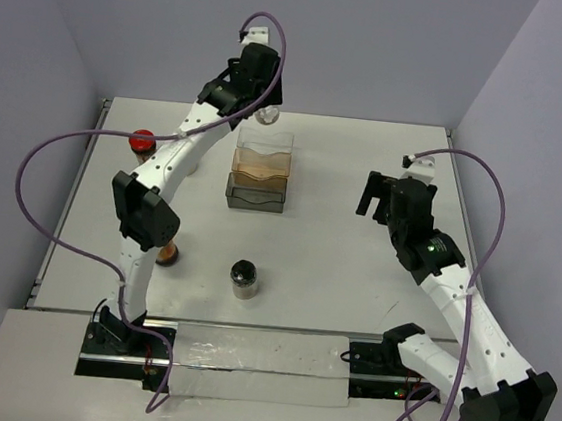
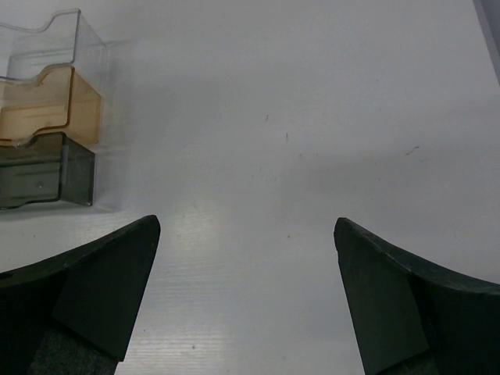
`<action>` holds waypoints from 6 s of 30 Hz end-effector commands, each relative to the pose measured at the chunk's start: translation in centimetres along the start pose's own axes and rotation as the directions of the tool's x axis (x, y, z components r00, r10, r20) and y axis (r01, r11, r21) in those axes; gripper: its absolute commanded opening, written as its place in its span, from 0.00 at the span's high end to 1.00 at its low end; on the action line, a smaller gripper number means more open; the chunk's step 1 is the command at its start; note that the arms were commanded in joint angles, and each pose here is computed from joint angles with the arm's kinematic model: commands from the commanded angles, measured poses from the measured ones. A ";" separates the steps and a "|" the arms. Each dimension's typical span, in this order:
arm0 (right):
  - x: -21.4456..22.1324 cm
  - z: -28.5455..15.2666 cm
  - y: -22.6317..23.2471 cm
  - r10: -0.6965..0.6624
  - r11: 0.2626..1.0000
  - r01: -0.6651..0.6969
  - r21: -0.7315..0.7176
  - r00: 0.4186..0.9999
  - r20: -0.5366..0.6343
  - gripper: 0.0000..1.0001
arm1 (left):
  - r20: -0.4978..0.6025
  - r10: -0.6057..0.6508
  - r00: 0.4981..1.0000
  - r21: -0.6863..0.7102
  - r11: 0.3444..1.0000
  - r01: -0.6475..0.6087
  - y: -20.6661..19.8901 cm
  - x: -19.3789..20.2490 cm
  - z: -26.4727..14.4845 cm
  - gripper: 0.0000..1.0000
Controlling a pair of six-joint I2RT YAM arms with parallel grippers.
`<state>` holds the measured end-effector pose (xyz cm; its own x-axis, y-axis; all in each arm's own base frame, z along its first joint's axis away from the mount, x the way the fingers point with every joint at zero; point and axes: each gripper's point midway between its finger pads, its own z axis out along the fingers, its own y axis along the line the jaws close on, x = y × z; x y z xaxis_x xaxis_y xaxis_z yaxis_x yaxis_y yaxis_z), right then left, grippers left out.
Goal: Organize the condiment bottles
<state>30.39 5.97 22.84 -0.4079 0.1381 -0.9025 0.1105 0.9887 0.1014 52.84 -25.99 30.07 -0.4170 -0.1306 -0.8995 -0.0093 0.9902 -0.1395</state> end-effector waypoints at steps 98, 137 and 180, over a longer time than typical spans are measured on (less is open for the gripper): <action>1.9 0.5 1.1 -0.010 0.998 0.008 -0.066 0.999 -0.031 0.00 | -0.194 -0.250 0.949 -0.549 0.829 0.107 23.9 11.7 3.1 0.02; 2.8 0.9 1.3 -0.024 0.997 0.019 -0.070 0.998 -0.064 0.00 | -0.205 -0.217 0.954 -0.453 0.885 0.104 22.2 10.4 2.9 0.90; 2.3 0.6 1.1 -0.025 0.998 0.021 -0.058 0.998 -0.063 0.00 | -0.048 -0.075 0.996 -0.027 0.997 0.074 3.2 3.2 7.1 0.90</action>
<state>29.76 7.20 19.58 -0.4946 0.1129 -0.8618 0.0490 0.9936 0.1020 55.70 -22.12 19.26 -0.5886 -0.1252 -0.7987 -0.0911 0.9919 -0.0884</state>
